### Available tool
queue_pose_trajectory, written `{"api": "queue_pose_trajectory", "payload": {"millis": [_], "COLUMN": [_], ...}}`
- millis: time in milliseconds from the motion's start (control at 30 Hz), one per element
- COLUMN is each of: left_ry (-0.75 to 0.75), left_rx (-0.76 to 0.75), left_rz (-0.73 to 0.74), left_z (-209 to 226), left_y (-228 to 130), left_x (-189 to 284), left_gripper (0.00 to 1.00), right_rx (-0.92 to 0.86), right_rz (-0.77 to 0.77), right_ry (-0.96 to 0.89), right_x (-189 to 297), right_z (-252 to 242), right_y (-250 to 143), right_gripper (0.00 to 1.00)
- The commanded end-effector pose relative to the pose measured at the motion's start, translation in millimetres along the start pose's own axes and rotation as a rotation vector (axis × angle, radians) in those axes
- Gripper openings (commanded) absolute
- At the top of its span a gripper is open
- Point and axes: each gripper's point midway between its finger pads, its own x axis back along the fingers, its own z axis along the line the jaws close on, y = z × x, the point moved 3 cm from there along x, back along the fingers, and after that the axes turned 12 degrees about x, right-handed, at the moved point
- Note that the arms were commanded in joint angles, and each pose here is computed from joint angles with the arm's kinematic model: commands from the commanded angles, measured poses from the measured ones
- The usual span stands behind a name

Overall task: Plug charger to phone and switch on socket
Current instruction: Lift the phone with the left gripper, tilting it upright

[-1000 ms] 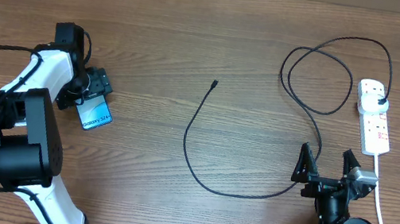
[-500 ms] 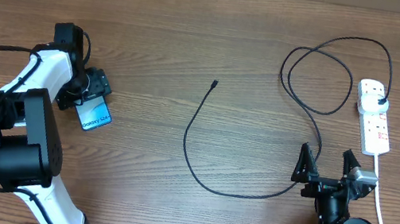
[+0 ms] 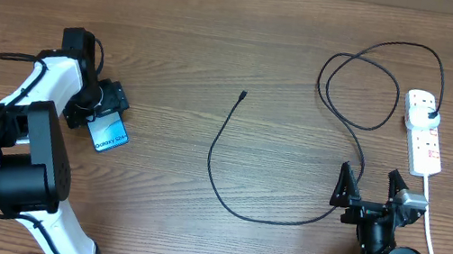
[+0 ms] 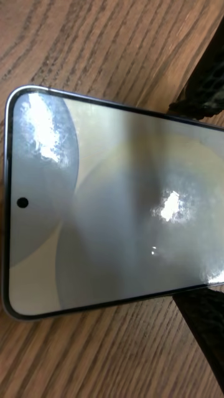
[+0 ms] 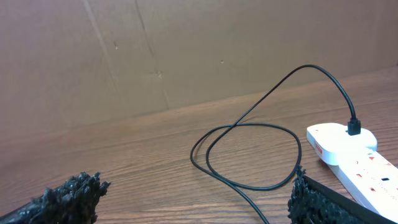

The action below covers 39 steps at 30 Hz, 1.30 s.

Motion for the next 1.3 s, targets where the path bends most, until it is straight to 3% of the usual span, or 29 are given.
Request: {"api": "queue_pose_trajectory", "payload": {"millis": [0, 133, 800, 1267], "left_ry": [0.019, 0.02, 0.051, 0.043], "left_rx": [-0.001, 0.011, 0.008, 0.006], "left_rz": [0.099, 0.098, 0.053, 0.027], "left_z": [6.9, 6.9, 10.6, 0.1], "left_y": [-22.1, -22.0, -14.3, 3.3], "left_x": [-23.7, -23.7, -24.3, -1.4], "left_gripper": [0.91, 0.93, 0.79, 0.84], "right_rx": [0.0, 0.0, 0.0, 0.0], "right_rz": [-0.007, -0.007, -0.007, -0.007], "right_ry": [-0.006, -0.006, -0.006, -0.006], "right_x": [0.0, 0.0, 0.0, 0.0], "right_z": [-0.6, -0.6, -0.6, -0.6], "right_y": [-1.3, -1.3, -1.3, -1.3], "right_gripper": [1.0, 1.0, 1.0, 1.0]}}
